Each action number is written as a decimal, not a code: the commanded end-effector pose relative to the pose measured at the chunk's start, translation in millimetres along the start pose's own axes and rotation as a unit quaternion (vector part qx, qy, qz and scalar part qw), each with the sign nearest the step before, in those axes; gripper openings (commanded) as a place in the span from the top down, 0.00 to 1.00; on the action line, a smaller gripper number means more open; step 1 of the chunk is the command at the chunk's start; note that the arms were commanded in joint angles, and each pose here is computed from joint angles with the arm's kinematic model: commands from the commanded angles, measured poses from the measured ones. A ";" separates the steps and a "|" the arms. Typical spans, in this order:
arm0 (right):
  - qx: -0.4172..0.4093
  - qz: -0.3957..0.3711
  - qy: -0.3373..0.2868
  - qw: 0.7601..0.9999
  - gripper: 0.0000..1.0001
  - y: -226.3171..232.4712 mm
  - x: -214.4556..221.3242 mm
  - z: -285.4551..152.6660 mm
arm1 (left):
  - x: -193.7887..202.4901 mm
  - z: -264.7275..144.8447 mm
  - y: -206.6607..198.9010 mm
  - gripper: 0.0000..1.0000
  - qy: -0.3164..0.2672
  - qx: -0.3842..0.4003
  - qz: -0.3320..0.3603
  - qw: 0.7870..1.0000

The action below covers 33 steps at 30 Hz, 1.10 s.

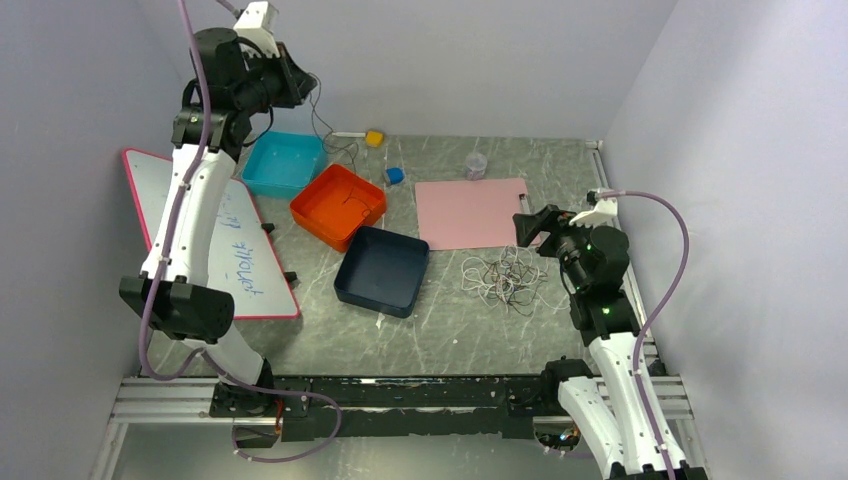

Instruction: Untangle the cables

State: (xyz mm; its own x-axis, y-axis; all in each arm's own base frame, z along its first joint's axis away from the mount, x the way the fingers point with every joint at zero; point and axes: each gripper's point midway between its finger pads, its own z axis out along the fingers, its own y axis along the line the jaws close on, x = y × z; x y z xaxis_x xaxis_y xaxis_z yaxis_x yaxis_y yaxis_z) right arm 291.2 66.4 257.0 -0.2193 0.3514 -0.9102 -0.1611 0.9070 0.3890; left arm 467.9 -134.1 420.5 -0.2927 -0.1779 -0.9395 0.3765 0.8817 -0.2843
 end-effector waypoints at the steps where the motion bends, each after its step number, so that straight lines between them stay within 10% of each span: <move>1: -0.006 0.001 -0.005 1.000 0.16 -0.1 0.9 0.4 | -49.9 -21.8 -33.9 0.93 -0.055 0.053 0.013 0.997; 14: -0.007 0.002 0.003 1.000 0.16 -1.7 7.5 3.5 | -76.5 -30.5 -37.3 0.93 -0.087 0.046 0.028 0.995; 33: -0.010 0.006 0.013 1.000 0.16 -2.5 16.3 4.0 | 72.1 25.8 51.9 0.93 0.041 -0.076 -0.011 0.996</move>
State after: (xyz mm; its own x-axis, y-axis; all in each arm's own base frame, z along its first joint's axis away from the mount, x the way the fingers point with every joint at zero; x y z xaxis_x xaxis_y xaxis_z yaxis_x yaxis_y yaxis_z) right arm 291.0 69.8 238.6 -0.2596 0.3497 -0.9002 -0.1630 0.9029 0.3977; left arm 478.7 -126.0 330.1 -0.4303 -0.1661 -0.8873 0.2765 0.9115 -0.3047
